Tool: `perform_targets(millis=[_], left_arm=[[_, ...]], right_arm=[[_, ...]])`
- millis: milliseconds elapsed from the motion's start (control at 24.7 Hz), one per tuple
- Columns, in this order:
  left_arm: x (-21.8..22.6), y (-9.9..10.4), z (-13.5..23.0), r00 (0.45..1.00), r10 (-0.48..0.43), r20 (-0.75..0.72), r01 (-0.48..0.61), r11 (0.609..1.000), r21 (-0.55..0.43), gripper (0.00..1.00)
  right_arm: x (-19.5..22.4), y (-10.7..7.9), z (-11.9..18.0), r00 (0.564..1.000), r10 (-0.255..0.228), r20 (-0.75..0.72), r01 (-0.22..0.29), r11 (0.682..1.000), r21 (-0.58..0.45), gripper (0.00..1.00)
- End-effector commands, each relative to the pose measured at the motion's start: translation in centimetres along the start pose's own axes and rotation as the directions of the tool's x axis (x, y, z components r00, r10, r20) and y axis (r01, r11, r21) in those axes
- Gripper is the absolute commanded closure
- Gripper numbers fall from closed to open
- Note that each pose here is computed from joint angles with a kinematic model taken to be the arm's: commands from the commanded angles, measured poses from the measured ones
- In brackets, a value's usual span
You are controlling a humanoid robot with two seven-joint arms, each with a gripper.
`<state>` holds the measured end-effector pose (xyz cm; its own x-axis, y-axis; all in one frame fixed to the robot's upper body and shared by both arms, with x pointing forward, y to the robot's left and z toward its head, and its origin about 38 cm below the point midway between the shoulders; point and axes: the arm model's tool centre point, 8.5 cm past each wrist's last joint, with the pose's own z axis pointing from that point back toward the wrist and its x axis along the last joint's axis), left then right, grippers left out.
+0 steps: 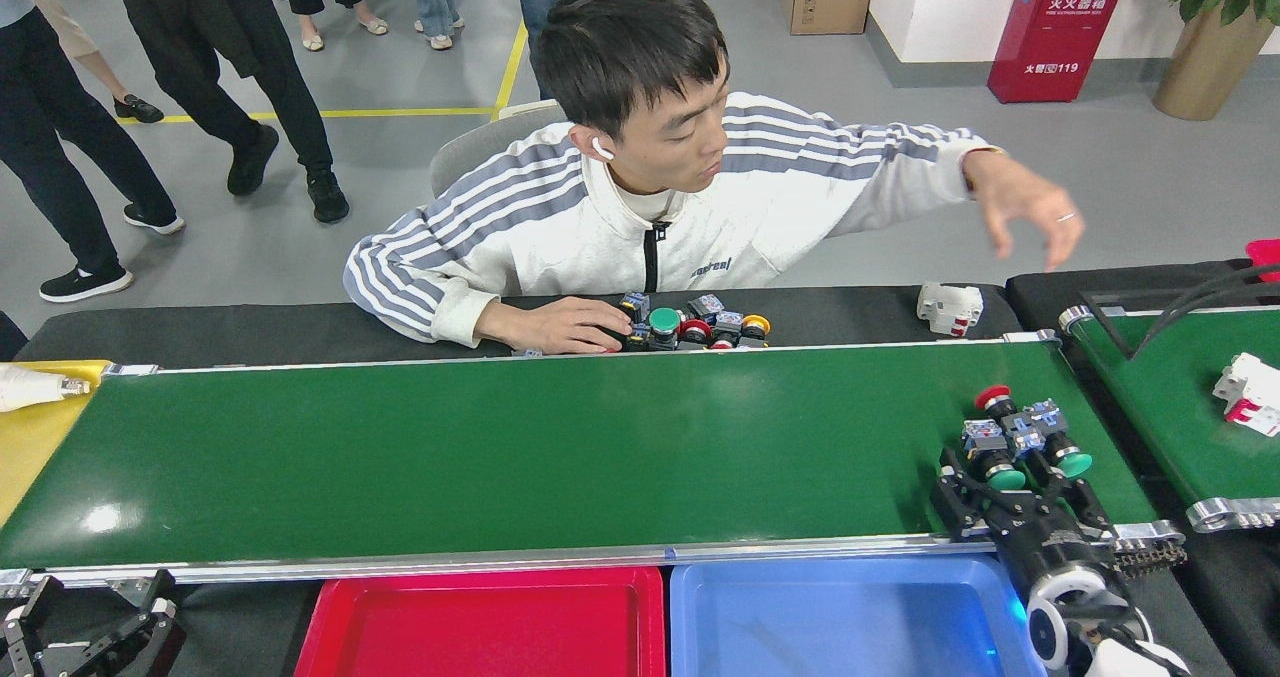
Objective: Pick switch part from conveyor to tray
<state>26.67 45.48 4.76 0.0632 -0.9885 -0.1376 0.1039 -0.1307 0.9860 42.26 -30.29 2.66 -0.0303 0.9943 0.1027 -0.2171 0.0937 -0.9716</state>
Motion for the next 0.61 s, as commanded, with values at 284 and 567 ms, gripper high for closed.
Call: perform_targets(millis=[284,567], left_arm=[[-0.2,1.0,-0.4,1.000,-0.015,0.010,0.015,0.999,0.029,0.00],[0.0,0.7,-0.2,0.999,-0.014,0.030,0.013,1.000,0.019,0.00]], right_arm=[[1.3,-2.0,-0.2,0.994,0.030,0.105,-0.024,0.998,-0.057,0.98],[11.7,-4.3,4.5,0.782,0.155,0.603,-0.031,0.977,-0.211,0.98]])
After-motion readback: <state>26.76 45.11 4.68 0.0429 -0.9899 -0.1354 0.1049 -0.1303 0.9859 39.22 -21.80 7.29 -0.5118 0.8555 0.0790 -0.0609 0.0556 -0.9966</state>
